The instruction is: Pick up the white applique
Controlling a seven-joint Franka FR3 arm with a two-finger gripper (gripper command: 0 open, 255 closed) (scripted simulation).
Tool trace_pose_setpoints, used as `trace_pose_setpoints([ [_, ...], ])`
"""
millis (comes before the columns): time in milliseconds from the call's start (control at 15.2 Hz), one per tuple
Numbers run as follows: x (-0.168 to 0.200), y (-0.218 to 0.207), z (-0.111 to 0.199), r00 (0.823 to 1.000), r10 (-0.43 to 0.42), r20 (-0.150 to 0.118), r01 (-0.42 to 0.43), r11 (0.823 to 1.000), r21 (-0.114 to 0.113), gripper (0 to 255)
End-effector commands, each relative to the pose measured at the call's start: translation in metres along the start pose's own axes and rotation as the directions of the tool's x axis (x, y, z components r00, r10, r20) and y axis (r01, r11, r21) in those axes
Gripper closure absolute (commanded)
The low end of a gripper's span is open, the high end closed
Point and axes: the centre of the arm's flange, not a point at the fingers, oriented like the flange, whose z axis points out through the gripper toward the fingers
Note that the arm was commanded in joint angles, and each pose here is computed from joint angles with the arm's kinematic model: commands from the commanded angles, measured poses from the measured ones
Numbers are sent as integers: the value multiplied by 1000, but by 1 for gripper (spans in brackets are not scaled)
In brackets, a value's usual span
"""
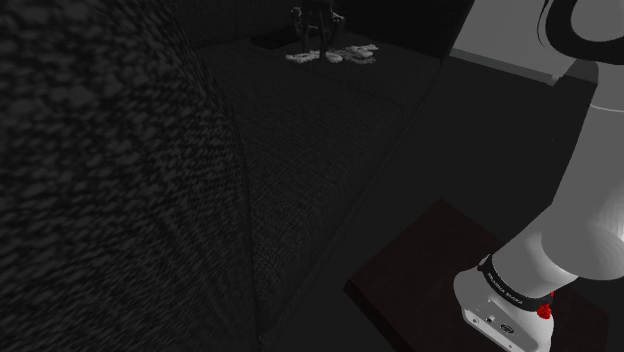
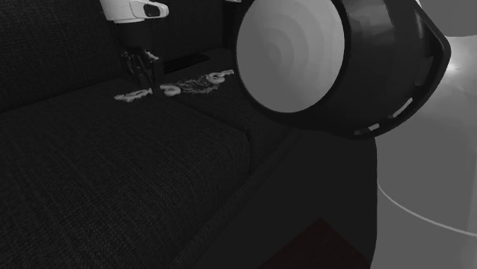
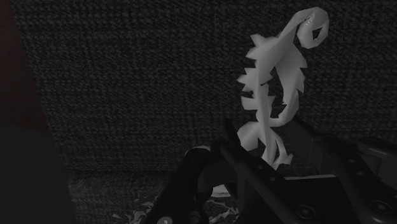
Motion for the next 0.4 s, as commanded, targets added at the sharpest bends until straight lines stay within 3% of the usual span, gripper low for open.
trace_pose_setpoints([
  [0, 1, 0, -11, 1000, 0, 0, 0, 1000, 0, 255],
  [330, 1, 1, -27, 1000, 0, 0, 0, 1000, 0, 255],
])
